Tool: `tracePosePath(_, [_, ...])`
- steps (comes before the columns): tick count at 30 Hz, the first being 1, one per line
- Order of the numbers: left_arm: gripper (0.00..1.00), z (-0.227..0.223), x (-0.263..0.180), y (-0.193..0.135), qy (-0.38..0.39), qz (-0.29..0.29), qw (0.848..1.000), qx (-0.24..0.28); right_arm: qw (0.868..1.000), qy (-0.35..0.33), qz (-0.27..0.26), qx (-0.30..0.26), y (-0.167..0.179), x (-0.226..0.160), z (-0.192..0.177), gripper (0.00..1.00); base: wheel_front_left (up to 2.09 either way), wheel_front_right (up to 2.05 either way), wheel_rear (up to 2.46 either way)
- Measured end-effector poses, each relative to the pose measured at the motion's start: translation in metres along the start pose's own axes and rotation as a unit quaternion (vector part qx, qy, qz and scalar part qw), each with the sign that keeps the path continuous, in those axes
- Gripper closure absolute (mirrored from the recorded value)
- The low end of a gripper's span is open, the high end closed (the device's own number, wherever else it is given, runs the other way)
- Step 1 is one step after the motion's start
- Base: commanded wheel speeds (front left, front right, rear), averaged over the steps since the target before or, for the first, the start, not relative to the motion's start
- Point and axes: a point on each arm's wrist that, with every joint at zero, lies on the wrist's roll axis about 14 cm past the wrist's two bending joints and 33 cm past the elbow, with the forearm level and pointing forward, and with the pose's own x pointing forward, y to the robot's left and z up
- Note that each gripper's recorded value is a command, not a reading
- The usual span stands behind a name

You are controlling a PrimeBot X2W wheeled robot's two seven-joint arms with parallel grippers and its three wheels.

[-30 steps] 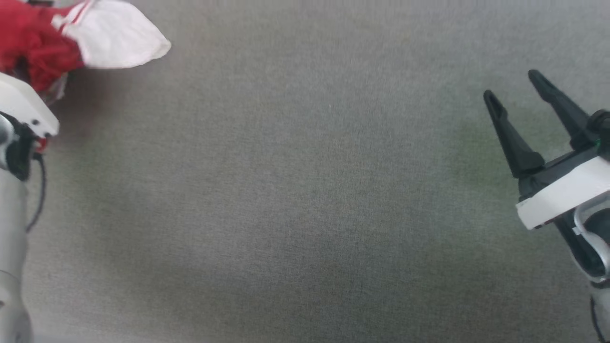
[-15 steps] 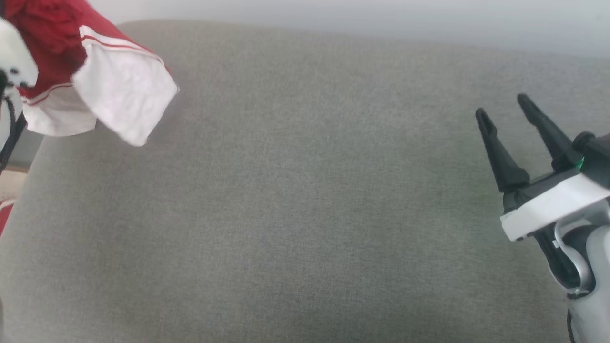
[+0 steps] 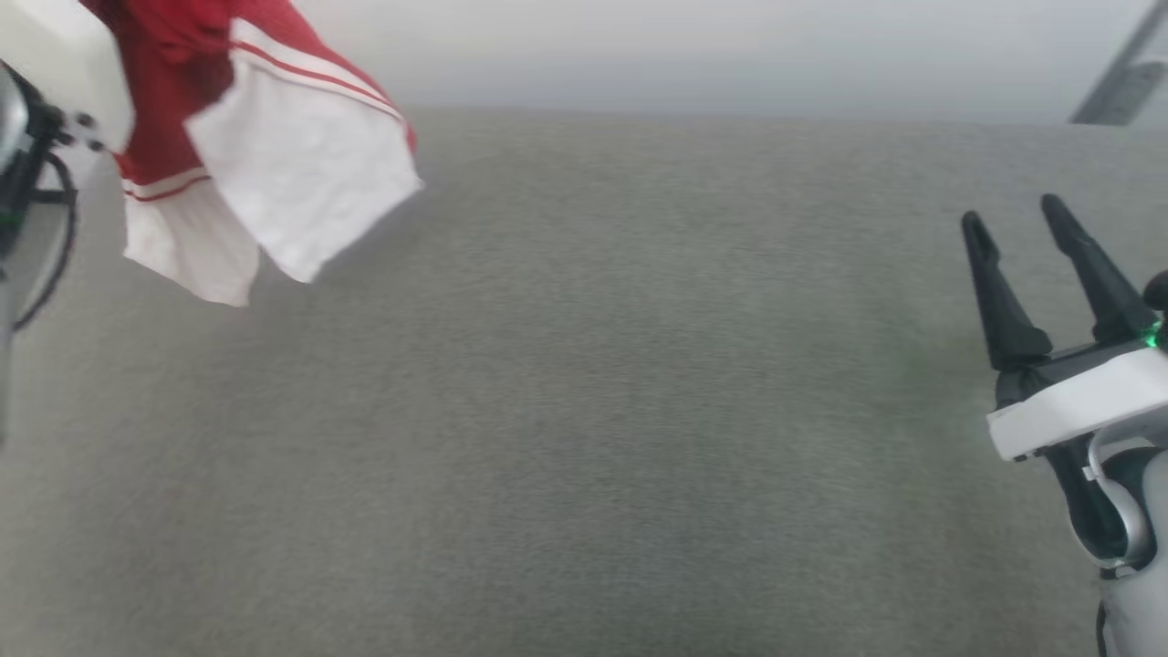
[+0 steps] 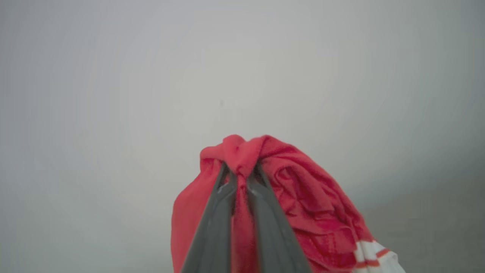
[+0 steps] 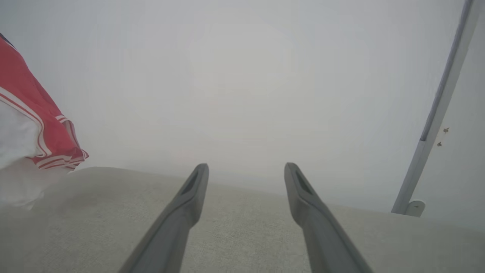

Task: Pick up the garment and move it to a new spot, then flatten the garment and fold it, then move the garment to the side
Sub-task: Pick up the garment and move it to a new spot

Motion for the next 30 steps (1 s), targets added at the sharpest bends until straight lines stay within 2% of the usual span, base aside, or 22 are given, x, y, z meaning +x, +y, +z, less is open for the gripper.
tracePosePath(4, [1.00,0.014,-0.001,-0.043,-0.011,-0.048,0.999,0.004,0.999,-0.006,-0.038,-0.012,-0.025,-0.015,0.006,0.00,0.00,0.00,0.00])
tracePosePath(5, [1.00,0.022,-0.001,-0.066,-0.020,-0.074,0.997,0.002,0.998,-0.009,-0.056,-0.016,-0.037,-0.023,0.009,0.00,0.00,0.00,0.00])
tracePosePath(8, [1.00,0.030,-0.001,-0.103,-0.027,-0.114,0.993,0.000,0.996,-0.013,-0.087,-0.022,-0.056,-0.037,0.013,0.00,0.00,0.00,0.00])
tracePosePath(16, [1.00,0.032,-0.004,-0.200,-0.021,-0.226,0.974,-0.014,0.987,-0.005,-0.157,-0.023,-0.094,-0.074,0.006,0.00,0.00,0.00,0.00])
tracePosePath(23, [1.00,-0.044,-0.022,-0.268,0.098,-0.306,0.947,-0.027,0.982,0.020,-0.188,-0.002,-0.103,-0.091,-0.022,0.00,0.00,0.00,0.00])
tracePosePath(30, [1.00,-0.136,-0.060,-0.299,0.241,-0.340,0.908,-0.042,0.981,0.042,-0.187,0.015,-0.096,-0.096,-0.044,0.00,0.00,0.00,0.00])
